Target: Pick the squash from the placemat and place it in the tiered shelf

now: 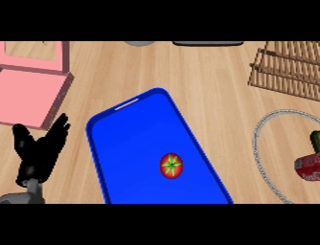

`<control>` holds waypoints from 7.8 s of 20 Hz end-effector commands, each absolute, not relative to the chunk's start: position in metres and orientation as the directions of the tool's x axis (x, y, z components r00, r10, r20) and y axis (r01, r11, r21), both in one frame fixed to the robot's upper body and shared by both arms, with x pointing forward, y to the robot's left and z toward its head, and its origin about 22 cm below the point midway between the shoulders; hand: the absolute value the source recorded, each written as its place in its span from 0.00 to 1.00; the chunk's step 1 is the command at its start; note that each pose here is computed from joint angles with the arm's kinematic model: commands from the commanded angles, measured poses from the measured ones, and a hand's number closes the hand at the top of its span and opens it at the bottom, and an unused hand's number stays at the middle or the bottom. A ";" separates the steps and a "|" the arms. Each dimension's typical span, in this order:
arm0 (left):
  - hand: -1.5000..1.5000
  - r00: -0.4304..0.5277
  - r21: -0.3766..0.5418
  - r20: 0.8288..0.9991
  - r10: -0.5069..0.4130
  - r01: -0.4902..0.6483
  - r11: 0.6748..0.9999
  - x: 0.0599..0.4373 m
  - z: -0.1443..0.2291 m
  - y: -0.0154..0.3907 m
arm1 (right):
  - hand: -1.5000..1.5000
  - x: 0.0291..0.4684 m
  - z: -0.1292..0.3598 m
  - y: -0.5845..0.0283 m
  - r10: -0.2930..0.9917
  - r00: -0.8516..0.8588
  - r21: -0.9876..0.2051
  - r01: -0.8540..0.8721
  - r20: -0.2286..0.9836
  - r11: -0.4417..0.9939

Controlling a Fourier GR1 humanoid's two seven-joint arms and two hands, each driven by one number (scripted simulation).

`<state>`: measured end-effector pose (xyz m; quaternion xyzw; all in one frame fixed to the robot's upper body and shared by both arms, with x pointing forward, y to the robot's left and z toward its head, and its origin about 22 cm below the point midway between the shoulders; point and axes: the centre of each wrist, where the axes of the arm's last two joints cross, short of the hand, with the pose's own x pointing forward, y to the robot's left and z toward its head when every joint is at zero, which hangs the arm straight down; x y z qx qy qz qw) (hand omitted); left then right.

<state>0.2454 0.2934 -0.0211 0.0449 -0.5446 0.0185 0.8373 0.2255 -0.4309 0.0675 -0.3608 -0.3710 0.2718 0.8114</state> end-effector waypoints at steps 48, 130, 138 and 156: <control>0.50 0.457 0.062 0.890 0.001 -0.122 0.991 0.241 -0.017 0.315 | 1.00 0.270 0.148 -0.279 0.793 0.011 -0.793 0.045 0.609 0.608; 0.50 0.428 0.042 0.903 -0.014 -0.056 0.998 0.241 -0.028 0.291 | 0.00 0.386 0.356 -0.465 0.385 -0.037 -0.304 0.545 0.922 0.781; 0.50 0.432 0.052 0.902 -0.022 -0.057 0.997 0.263 -0.011 0.280 | 0.00 0.347 0.366 -0.510 0.304 -0.092 -0.141 0.737 0.948 0.661; 0.50 0.437 0.046 0.899 -0.014 -0.063 0.997 0.239 -0.027 0.298 | 0.00 0.212 0.346 -0.618 0.182 -0.124 -0.002 0.823 0.976 0.568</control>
